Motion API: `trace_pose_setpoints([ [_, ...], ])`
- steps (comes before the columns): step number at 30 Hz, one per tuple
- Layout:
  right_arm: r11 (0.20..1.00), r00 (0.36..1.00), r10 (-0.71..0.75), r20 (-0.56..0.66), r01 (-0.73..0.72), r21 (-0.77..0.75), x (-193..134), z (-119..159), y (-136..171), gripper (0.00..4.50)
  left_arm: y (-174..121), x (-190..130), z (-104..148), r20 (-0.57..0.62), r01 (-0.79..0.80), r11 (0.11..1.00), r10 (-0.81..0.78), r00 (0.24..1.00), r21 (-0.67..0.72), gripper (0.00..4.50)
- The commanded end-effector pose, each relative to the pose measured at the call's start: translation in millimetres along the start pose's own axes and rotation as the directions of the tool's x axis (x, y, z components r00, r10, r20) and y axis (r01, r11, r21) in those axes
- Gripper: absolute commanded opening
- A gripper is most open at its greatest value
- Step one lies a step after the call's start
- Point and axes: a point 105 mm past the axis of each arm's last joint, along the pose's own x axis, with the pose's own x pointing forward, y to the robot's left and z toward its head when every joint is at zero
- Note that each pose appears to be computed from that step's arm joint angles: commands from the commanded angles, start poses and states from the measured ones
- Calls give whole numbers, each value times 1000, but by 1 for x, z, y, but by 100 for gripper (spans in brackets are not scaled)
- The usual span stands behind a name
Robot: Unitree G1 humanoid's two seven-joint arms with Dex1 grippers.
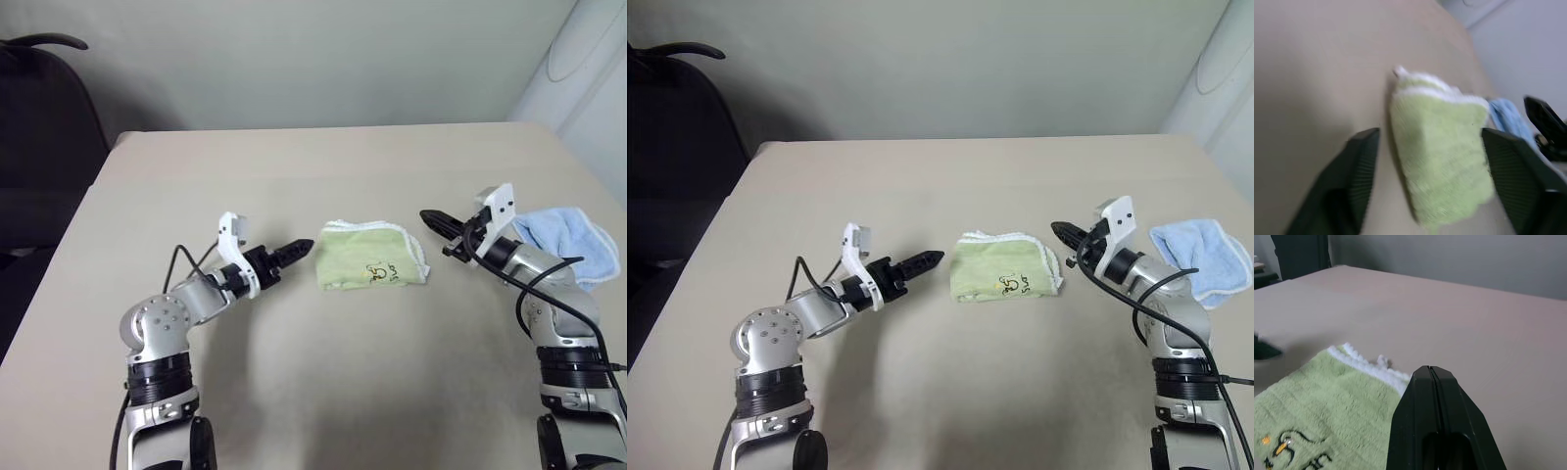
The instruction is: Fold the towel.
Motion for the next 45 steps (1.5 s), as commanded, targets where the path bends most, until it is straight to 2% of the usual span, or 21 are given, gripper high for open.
trace_pose_setpoints([
  [1,1000,998,-6,59,7,-13,2,14,-2,0,-9,11,-13,-72,34,999,-35,997,-26,449],
  [6,1000,997,-16,77,17,-11,4,17,-3,0,-17,32,-42,-194,35,997,-47,980,-69,449],
  [12,999,995,-29,91,31,-15,5,19,-4,0,-37,60,-51,-214,83,990,-106,971,-115,449],
  [18,998,993,-53,105,55,-20,5,22,-6,0,-40,74,-56,-227,67,987,-99,969,-145,449],
  [21,998,992,-65,111,68,-20,4,23,-9,0,-39,75,-53,-208,62,986,-94,974,-153,390],
  [32,996,989,-83,123,86,-19,7,23,-12,0,-36,69,-44,-142,53,984,-78,987,-168,14],
  [38,995,988,-95,122,98,-16,8,21,-15,0,-34,63,-14,6,59,977,-59,998,-203,4],
  [43,993,985,-111,133,114,-16,7,24,-19,0,-29,31,56,259,59,981,-9,966,-185,4],
  [45,993,984,-116,134,119,-18,6,25,-21,0,-23,3,93,383,25,988,36,923,-153,4],
])
